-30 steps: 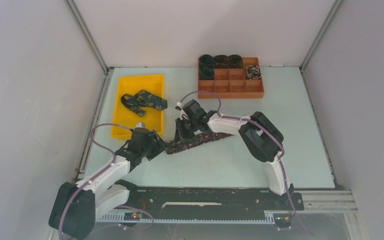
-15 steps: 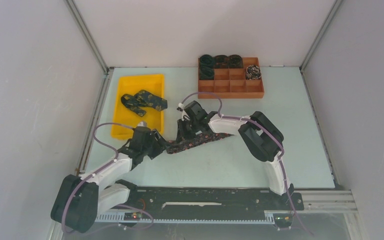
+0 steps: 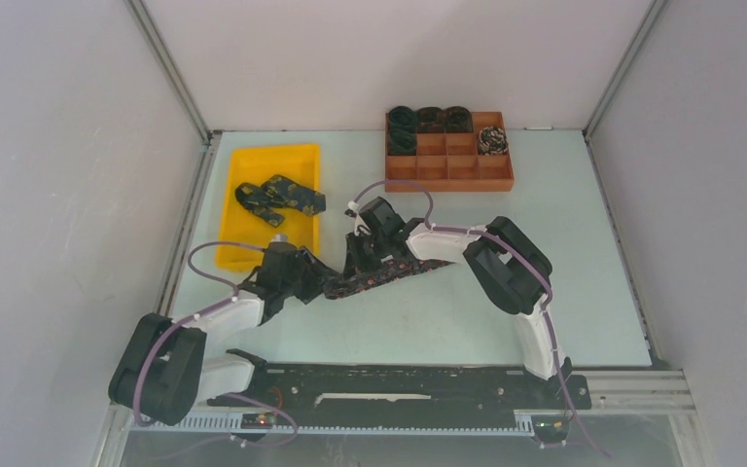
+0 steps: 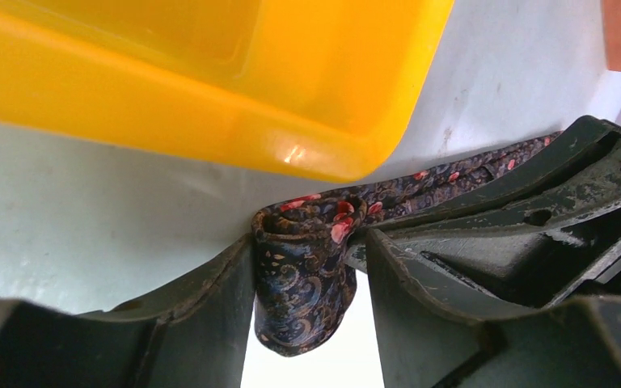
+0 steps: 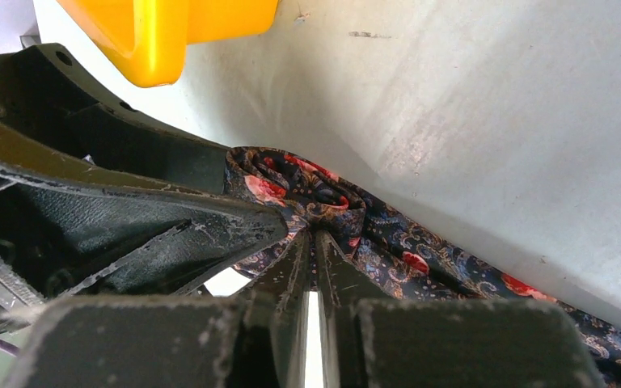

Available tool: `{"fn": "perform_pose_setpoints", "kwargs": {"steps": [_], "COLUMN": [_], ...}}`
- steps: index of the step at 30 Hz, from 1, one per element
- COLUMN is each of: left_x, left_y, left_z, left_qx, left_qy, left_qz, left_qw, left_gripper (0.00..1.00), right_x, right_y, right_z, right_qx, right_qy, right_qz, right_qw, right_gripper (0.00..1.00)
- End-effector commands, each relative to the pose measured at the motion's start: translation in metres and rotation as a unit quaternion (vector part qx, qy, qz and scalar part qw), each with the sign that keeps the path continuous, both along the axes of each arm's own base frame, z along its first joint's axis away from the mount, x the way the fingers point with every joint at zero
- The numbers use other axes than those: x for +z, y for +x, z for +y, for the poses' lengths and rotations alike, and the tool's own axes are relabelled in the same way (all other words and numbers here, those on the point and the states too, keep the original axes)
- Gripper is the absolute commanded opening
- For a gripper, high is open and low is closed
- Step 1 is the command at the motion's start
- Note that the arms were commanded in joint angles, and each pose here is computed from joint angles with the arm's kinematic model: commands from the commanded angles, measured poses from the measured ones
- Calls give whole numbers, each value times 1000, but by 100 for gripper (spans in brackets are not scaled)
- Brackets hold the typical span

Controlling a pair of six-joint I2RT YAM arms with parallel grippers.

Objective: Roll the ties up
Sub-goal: Roll the tie at the center of the board.

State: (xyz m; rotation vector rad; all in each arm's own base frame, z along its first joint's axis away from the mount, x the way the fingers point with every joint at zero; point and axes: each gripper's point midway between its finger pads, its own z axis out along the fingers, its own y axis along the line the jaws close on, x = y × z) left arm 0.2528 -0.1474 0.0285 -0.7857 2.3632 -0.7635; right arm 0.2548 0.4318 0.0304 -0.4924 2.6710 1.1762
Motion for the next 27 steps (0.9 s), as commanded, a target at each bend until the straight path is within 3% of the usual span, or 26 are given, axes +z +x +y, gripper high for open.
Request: {"fn": "perform_pose_setpoints", "kwargs": {"steps": [1,4,8,14,19,27], "left_x": [-6,-6,-7,-5,1,8], "left_y": [0,1,2,2,3,0], "left_z": [-5,-6,-6,-5,3,28], "left_qx": [10,7,2,-6,-16,-31], "left_qy": [-29,-29,-25,-13,41,160], "left_qz": [8,7,10,11,16,29], "left_qw": [1000,1000,1000,1000,999,986], "left_gripper": [57,47,23,4,0,0], "right_x": [-6,-6,0,24,47,46], "right_y": [-3,-3,-1,11,15,11], "right_z": [-2,-2,0,3,0,-13], "right_qx": [8,7,5,-7,-8,-13], "right_qy": [-5,-4,3,32,47,26], "right_qz": [-4,-5,-7,-24,-39,-40], "right_qw": [1000,1000,1000,999,998,999], "right_gripper": [9,9,9,9,11,11]}}
